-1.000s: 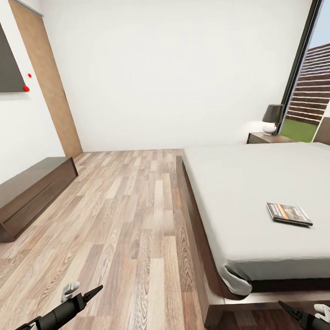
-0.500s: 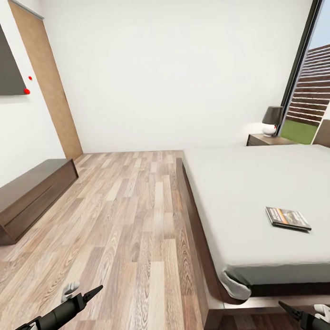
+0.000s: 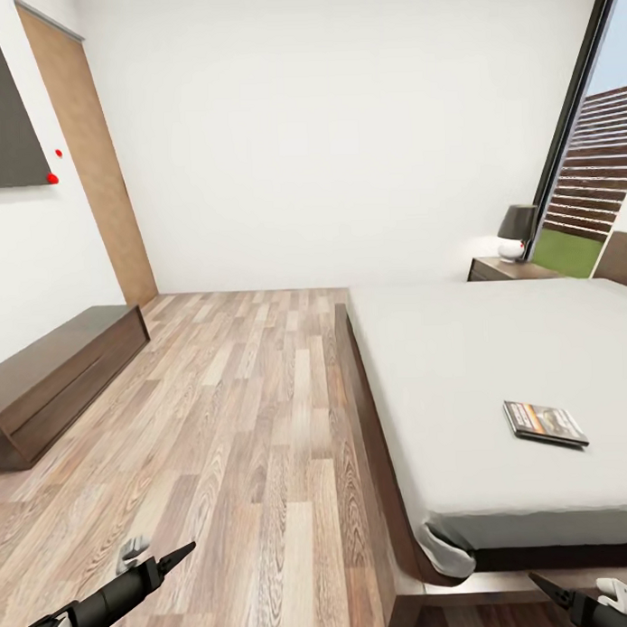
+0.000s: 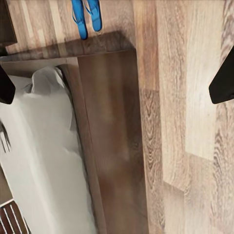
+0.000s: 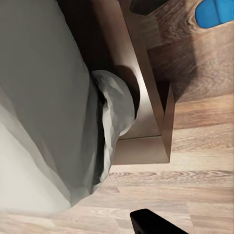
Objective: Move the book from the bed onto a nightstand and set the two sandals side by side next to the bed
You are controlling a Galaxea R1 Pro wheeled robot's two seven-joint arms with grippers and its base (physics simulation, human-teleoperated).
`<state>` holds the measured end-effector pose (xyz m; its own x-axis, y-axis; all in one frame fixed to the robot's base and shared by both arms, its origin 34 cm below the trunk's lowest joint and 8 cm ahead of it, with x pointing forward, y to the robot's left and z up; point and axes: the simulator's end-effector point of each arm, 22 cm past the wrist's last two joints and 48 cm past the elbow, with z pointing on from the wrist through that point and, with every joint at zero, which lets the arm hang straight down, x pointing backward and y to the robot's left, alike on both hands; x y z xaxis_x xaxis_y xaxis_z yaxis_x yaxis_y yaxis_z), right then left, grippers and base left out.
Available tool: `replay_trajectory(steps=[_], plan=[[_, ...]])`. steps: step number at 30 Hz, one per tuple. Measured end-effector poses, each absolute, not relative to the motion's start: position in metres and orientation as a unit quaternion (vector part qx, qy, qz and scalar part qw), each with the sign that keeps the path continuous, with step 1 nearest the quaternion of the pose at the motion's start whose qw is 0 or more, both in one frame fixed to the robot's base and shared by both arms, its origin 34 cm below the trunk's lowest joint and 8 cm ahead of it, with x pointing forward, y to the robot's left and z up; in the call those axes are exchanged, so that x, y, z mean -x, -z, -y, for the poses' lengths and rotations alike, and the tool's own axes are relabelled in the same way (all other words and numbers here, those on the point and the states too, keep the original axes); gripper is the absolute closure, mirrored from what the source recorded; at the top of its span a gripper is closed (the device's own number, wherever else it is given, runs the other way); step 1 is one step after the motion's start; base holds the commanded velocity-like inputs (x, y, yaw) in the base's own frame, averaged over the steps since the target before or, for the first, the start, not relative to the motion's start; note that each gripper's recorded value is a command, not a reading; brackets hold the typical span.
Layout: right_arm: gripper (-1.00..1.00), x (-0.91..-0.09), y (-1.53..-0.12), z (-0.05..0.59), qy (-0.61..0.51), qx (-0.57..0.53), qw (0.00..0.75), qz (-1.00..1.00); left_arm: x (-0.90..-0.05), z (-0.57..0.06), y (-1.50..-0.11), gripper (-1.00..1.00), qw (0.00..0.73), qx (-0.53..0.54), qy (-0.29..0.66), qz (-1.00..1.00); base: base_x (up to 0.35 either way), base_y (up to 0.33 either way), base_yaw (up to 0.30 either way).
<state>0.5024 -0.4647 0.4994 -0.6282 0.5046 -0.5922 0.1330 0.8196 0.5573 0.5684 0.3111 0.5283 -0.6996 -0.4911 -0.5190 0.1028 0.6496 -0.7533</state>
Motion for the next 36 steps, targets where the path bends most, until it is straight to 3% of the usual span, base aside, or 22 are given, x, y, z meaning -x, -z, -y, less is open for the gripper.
replay_trajectory(steps=[36], plan=[[-1.00,-0.511,-0.562,0.464,-0.238,-0.183,0.390,-0.871,-0.577,-0.311,-0.591,-1.00,0.369,0.117,0.402,-0.830,0.000,0.000,0.000]])
